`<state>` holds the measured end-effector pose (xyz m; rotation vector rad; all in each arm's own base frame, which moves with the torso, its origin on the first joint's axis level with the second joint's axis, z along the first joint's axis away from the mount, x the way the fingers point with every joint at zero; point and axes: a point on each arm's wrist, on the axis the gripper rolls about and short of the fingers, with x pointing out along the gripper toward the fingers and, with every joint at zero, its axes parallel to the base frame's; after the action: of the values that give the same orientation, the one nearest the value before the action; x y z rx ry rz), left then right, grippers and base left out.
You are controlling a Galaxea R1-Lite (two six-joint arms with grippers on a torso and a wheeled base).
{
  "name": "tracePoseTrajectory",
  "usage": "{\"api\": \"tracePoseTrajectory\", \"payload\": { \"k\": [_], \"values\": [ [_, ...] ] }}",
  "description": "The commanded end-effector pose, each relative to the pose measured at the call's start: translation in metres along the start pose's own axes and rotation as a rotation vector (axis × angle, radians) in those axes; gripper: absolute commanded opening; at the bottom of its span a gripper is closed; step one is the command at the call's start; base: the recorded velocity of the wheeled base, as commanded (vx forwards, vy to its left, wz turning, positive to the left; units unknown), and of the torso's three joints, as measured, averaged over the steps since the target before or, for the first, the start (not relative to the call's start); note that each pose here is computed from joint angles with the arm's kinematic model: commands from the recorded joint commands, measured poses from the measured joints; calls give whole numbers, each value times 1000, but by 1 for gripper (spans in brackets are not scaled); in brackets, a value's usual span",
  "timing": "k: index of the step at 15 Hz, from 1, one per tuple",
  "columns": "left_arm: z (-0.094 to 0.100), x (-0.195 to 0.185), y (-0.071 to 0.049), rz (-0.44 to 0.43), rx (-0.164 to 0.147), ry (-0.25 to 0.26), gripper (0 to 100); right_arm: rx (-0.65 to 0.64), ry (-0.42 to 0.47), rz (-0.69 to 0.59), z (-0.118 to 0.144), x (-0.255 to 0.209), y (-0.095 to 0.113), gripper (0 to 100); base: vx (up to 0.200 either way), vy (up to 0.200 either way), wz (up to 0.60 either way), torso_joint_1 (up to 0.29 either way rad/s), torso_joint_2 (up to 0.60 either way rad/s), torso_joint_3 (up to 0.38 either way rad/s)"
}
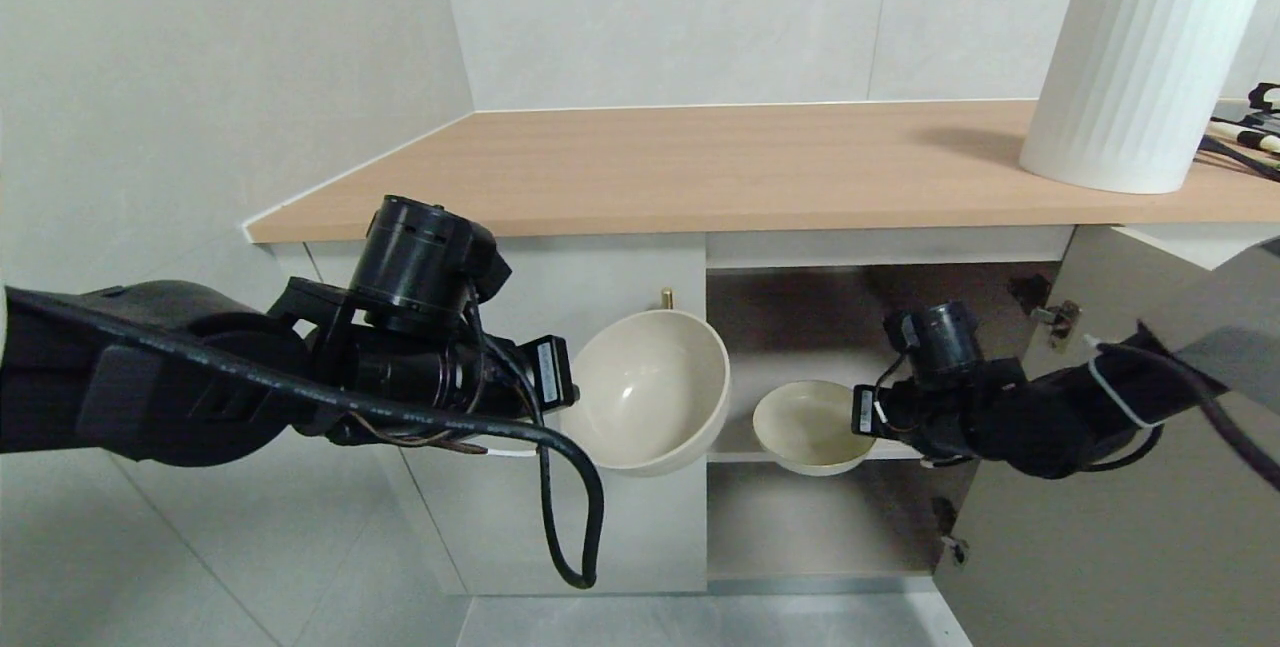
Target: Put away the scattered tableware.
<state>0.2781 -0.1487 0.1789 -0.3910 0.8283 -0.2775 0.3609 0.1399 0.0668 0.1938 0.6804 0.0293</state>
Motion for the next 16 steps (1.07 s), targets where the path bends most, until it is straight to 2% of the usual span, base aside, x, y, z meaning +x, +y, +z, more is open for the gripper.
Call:
{"api": "tracePoseTrajectory", "payload": {
  "k": [1, 3, 4, 6, 11, 16],
  "values": [
    [-5, 7, -1, 9, 7, 27, 0, 2, 48, -70, -29, 44, -15, 0, 0, 0, 0, 0, 0, 0],
    [-7, 8, 0, 12, 17, 36, 0, 15, 45, -98, -32, 60, -20, 0, 0, 0, 0, 0, 0, 0],
    [-10, 10, 0, 14, 36, 46, 0, 18, 41, -114, -32, 68, -22, 0, 0, 0, 0, 0, 0, 0],
    [-13, 14, 1, 21, 47, 62, 0, 48, 28, -143, -32, 80, -27, 0, 0, 0, 0, 0, 0, 0],
    [-13, 16, 1, 24, 48, 67, 0, 95, 0, -178, -26, 98, -37, 0, 0, 0, 0, 0, 0, 0],
    [-15, 21, 2, 34, 49, 79, 0, 107, -40, -208, -21, 121, -39, 0, 0, 0, 0, 0, 0, 0]
  ]
}}
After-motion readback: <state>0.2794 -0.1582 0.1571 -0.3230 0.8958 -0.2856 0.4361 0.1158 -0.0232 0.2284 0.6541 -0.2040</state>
